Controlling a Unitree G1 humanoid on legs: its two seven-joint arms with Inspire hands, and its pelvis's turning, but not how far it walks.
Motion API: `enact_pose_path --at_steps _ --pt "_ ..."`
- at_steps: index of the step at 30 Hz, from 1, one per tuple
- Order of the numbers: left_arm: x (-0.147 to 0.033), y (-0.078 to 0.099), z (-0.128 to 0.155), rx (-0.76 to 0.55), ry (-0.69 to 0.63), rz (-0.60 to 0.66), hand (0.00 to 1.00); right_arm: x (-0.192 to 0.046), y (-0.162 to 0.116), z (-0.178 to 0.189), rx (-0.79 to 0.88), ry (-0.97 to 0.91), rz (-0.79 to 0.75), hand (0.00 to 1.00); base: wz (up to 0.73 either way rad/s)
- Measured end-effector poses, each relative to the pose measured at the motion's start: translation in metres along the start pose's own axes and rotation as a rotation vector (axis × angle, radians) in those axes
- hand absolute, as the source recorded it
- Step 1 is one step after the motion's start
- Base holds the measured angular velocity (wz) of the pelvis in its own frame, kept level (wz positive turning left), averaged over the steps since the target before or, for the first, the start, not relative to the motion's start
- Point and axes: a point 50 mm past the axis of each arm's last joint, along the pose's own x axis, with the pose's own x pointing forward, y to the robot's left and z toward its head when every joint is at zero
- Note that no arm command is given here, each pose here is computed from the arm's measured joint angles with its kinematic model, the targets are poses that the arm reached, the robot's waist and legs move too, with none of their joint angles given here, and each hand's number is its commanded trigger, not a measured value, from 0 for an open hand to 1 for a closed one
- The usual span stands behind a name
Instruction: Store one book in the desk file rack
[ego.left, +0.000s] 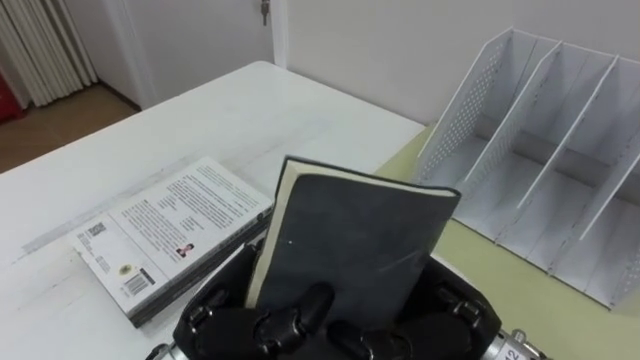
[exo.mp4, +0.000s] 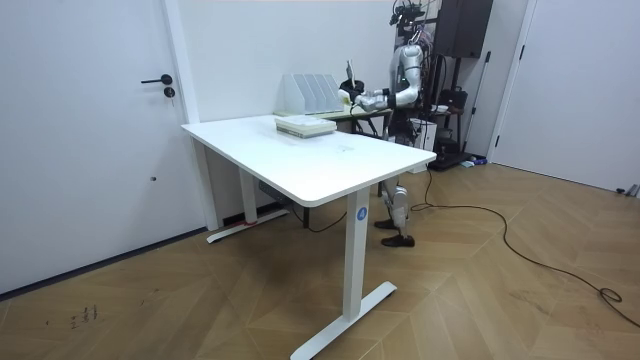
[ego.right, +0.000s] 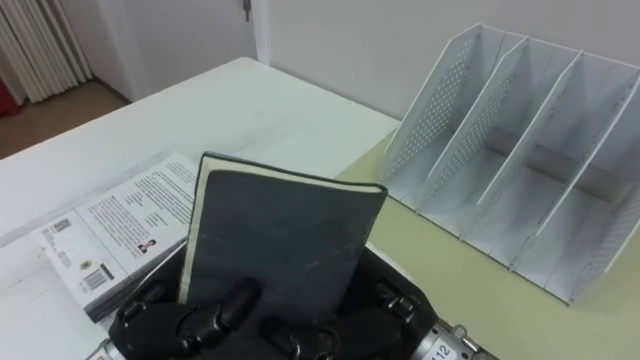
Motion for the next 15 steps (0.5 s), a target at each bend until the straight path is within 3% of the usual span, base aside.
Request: enact_pose_path --at_steps 14,15 --pt "-0.0011 0.0009 0.0007 -0.005 -0.002 0.002 0.99 0.0037 -0.0018 0.0046 -0.028 0.011 0.016 1.00 0.00" --pt "-0.0011 0.0009 0.0008 -0.005 -0.002 0.002 0.64 0.0037 -0.0018 0.0046 -0.028 0.011 0.016 1.00 0.00"
